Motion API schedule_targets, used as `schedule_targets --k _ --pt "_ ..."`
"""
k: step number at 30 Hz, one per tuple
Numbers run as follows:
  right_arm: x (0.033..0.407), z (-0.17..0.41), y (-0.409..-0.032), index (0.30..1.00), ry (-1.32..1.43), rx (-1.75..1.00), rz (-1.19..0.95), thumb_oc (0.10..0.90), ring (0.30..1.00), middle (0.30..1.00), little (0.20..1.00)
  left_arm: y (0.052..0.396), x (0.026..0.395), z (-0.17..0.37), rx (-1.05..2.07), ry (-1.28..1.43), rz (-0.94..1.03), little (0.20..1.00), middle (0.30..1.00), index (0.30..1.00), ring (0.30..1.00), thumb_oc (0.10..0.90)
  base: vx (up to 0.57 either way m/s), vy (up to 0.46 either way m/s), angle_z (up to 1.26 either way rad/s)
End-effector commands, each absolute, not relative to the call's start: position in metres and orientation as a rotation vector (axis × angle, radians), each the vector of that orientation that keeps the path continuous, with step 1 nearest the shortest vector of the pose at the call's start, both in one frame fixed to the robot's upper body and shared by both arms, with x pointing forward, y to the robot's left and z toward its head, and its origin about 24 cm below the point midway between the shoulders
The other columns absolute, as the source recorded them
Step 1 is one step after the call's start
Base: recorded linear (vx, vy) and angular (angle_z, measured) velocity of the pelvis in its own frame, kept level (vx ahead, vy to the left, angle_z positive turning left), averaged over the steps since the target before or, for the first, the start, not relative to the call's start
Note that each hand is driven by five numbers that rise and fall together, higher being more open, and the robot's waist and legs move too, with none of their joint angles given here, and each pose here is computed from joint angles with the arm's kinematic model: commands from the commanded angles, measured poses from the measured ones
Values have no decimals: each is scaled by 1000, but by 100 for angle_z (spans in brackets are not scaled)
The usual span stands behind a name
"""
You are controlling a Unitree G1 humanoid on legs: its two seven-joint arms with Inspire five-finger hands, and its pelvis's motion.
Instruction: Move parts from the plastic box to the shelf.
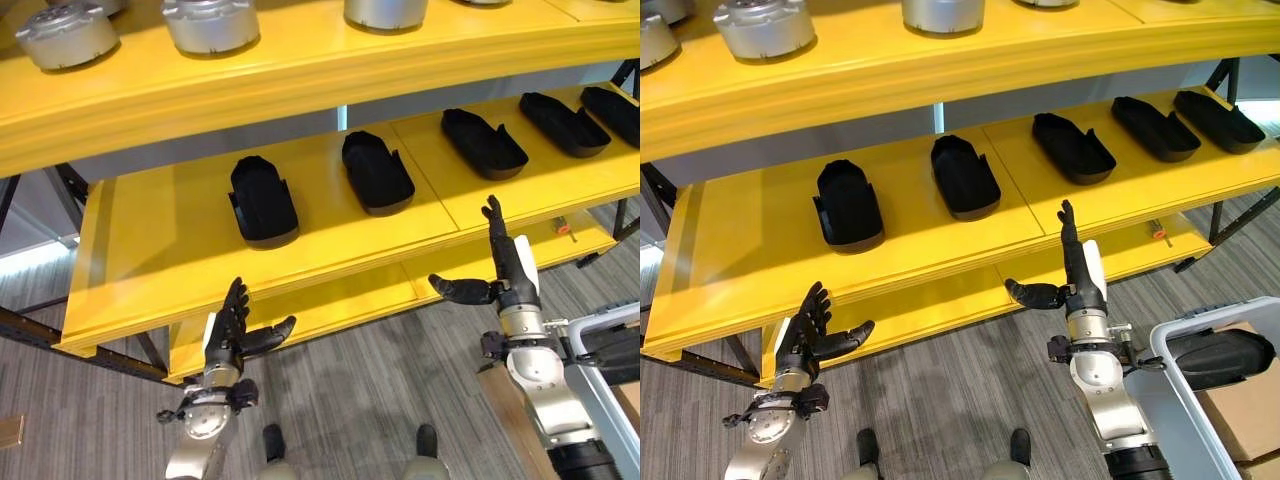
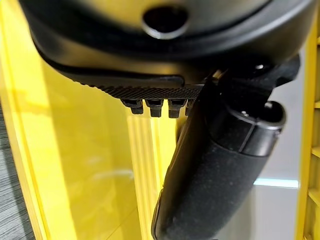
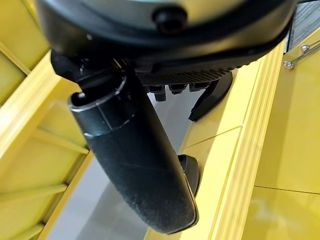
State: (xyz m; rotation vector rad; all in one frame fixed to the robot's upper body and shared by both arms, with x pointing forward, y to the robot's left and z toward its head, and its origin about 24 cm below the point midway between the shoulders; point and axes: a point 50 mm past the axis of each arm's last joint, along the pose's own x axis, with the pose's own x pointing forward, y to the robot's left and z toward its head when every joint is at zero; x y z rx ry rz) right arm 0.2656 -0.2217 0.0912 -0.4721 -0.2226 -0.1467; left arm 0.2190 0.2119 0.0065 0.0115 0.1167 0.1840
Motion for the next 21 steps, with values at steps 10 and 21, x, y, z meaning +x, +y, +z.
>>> schedule_targets --k 10,21 --pt "271 122 -193 1000 -421 -371 -43 900 1000 1000 1000 198 254 46 77 -97 87 1000 1000 1000 1000 900 3 -9 -13" --pt "271 144 -196 1000 -524 -384 -53 900 1000 1000 1000 189 267 57 16 -146 99 1000 1000 1000 1000 900 -46 -162 -26"
